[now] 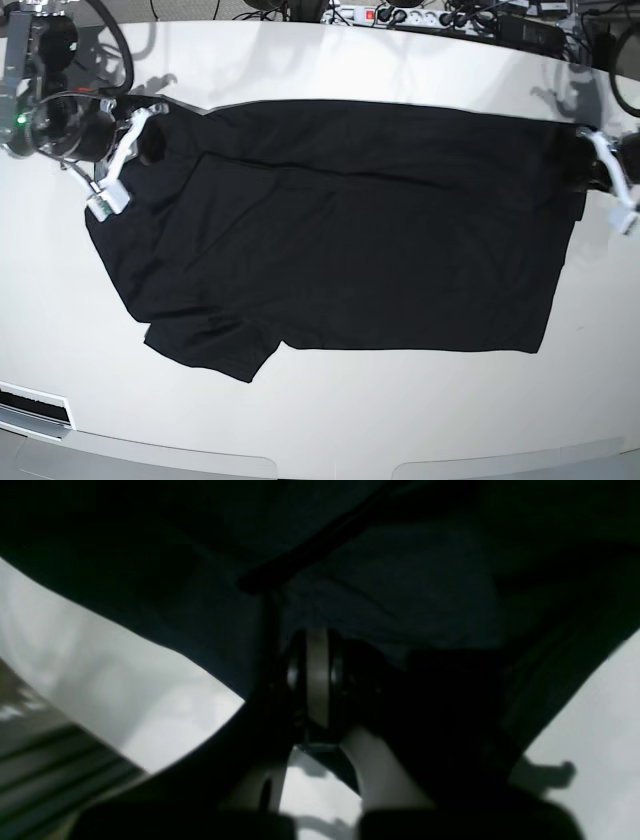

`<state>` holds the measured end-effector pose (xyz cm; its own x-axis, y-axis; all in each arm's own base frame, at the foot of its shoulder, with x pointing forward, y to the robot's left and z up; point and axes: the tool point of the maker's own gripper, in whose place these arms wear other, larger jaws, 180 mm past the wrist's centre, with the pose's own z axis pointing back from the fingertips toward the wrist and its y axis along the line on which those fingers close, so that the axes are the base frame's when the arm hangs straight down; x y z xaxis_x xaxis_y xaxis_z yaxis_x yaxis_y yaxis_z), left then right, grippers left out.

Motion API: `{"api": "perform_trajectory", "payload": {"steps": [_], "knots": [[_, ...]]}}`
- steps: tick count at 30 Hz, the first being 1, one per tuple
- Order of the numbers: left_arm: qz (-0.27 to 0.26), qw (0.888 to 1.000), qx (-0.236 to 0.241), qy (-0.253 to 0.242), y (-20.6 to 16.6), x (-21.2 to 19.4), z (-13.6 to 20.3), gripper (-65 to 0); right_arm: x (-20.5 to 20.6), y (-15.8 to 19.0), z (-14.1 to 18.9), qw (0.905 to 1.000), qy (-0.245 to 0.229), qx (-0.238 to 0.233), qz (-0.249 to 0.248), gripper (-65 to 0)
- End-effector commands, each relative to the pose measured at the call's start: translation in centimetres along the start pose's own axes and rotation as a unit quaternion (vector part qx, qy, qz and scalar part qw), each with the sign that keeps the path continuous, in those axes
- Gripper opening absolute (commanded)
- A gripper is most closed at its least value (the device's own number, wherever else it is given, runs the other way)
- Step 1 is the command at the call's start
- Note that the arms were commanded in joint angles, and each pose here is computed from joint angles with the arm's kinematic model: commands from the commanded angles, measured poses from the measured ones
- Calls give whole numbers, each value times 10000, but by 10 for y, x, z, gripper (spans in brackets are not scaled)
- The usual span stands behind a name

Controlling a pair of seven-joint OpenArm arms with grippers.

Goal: Layout the t-shirt on the table in an organized manner, then fold the t-shirt properly

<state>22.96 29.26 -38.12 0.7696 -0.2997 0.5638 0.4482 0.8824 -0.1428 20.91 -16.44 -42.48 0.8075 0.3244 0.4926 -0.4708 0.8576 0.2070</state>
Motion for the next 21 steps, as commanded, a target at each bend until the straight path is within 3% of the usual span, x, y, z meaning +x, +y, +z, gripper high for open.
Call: {"api": "perform_trajectory", "payload": {"steps": [1, 3, 8, 12, 15, 21], "knots": [[-243, 9996, 21, -125, 2, 14, 2, -650, 13, -2, 2, 9996, -187, -70, 218, -650], [-336, 9993, 141, 19, 0, 11, -10, -650, 15, 0, -4, 9983, -166, -191, 526, -650], [-159, 9992, 374, 41, -2, 4, -27, -650, 13, -10, -14, 9947, 36, -870, 549, -650], [-30, 9991, 386, 197, -8, -17, -44, -650, 0, -12, -26, 9951, 140, -857, 464, -650], [155, 9991, 225, 332, -14, -35, -53, -650, -25, -16, -35, 9953, 483, -792, 271, -650], [-15, 9985, 190, 521, -10, -45, -50, -650, -55, -38, -22, 9858, 1210, -1061, 487, -650]]}}
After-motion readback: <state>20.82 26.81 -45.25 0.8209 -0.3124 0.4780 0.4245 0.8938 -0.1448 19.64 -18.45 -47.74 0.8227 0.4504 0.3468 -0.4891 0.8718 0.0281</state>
